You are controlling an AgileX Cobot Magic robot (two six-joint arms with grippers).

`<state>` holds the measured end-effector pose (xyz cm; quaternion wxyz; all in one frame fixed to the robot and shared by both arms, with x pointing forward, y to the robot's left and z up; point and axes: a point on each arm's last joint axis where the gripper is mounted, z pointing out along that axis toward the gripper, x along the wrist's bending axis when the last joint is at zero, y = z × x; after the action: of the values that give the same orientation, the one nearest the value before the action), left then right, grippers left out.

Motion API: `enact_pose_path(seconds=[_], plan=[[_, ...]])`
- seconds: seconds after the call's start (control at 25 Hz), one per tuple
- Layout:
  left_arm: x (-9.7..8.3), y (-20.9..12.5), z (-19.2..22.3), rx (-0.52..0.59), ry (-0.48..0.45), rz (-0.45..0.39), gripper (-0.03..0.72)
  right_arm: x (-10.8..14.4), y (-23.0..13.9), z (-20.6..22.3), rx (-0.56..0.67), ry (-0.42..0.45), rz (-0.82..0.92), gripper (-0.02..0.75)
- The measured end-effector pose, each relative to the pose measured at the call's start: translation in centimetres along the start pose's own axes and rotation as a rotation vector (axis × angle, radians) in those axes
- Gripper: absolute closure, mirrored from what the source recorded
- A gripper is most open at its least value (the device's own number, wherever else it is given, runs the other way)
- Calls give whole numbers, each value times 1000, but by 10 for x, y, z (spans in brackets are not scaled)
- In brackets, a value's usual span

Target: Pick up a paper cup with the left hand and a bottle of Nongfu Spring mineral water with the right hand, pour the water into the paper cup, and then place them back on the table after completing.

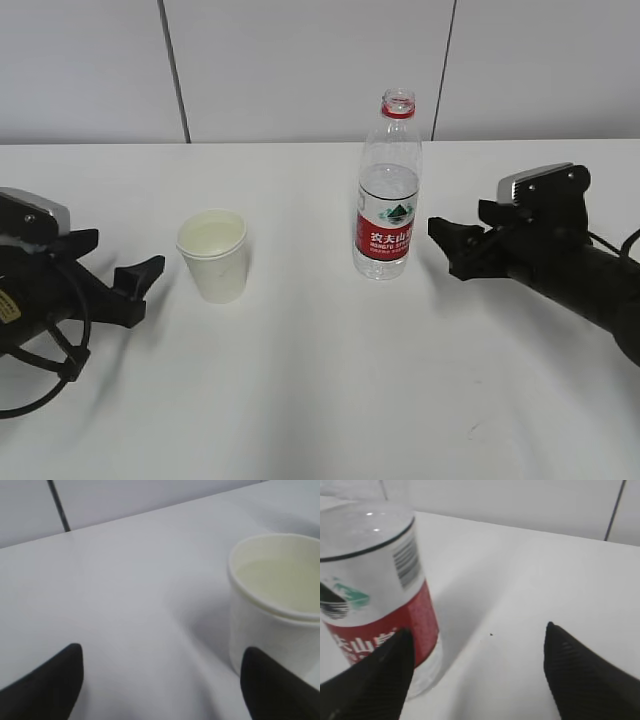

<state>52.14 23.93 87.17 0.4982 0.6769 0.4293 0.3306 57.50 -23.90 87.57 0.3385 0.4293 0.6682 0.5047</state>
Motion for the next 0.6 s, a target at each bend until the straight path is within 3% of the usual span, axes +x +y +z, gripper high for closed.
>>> enact_pose_path(seconds=[0.28,0.6], plan=[[28,-2,-6,0,135,-44,104,-34,-2,-9,-2,-115,37,143],[50,-5,-13,7,243,-23,106,-82,-8,-28,-2,-304,105,143]])
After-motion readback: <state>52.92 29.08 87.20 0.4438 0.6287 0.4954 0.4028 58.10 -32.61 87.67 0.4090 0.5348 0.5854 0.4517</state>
